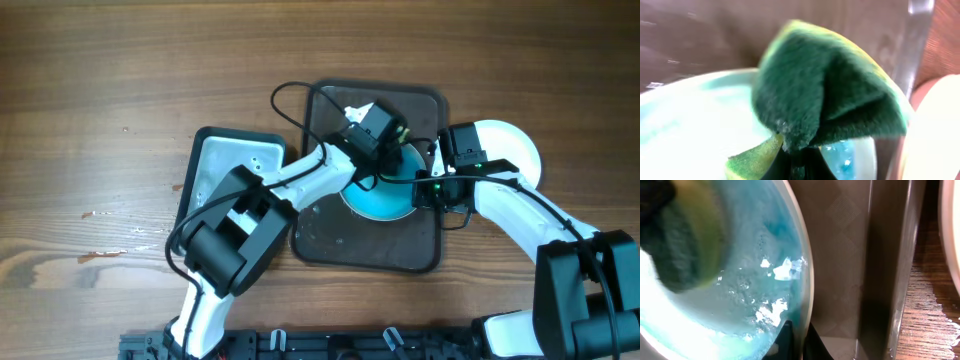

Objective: Clean dirty plates on tray and stack at the side
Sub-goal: 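Scrub the blue stain on the plate with the sponge in the left gripper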

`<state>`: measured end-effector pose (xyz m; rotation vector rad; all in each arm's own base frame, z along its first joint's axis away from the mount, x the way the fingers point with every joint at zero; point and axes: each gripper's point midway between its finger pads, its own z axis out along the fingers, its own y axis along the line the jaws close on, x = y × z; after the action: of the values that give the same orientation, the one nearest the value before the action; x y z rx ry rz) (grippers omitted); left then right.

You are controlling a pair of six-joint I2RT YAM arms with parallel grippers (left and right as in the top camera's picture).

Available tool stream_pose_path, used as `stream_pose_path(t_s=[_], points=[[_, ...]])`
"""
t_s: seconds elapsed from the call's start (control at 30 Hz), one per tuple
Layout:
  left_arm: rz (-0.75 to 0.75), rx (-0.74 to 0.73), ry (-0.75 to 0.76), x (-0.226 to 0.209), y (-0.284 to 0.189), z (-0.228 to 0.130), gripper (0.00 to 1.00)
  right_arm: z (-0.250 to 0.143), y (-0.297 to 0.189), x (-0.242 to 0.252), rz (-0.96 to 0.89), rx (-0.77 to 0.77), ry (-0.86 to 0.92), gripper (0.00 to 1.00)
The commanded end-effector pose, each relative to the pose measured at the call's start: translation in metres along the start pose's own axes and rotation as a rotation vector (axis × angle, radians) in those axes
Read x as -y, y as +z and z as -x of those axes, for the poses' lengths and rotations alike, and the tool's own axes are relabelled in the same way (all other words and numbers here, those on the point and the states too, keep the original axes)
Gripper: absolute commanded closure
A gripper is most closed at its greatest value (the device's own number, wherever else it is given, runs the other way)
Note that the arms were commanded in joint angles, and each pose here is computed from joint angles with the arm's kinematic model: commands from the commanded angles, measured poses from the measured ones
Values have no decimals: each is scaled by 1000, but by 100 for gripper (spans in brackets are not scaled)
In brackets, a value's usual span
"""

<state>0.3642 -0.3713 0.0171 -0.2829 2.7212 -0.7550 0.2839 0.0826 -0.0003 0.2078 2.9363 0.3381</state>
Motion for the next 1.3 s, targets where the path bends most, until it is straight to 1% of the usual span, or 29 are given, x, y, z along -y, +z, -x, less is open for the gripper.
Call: stream_pose_path(t_s=[0.0, 0.07, 0.2, 0.3, 0.33, 0.43, 0.57, 0.67, 0.83, 0.97, 1.2, 1.27], points=[[-52, -148, 10, 10, 14, -45, 96, -22, 14, 8, -48, -70, -63, 96], [-72, -192, 22, 15, 13, -57, 96, -22, 14, 8, -48, -70, -63, 96], [-41, -288, 14, 6, 9, -77, 96, -23, 14, 8, -49, -71, -63, 96], [-98, -405, 70, 11, 1, -97, 96, -23, 14, 8, -49, -72, -63, 96], [-93, -434, 65, 9, -1, -102, 96, -23, 14, 8, -49, -71, -64, 96], [-8, -488, 35, -11, -6, -114, 96, -23, 14, 8, -49, -71, -64, 95], [87, -527, 27, -36, -13, -119, 96, -23, 14, 8, -49, -71, -64, 96], [210, -482, 23, -63, -18, -108, 96, -23, 14, 8, -49, -71, -64, 96], [444, -298, 37, -108, -41, -64, 96, -23, 14, 8, -49, -72, -64, 96], [541, -222, 50, -128, -55, -43, 96, -23, 14, 8, -49, -71, -64, 96], [740, -152, 83, -164, -81, -26, 96, -23, 14, 8, -49, -71, -64, 96], [769, -138, 85, -169, -88, -22, 96, -22, 14, 8, -48, -70, -65, 96]])
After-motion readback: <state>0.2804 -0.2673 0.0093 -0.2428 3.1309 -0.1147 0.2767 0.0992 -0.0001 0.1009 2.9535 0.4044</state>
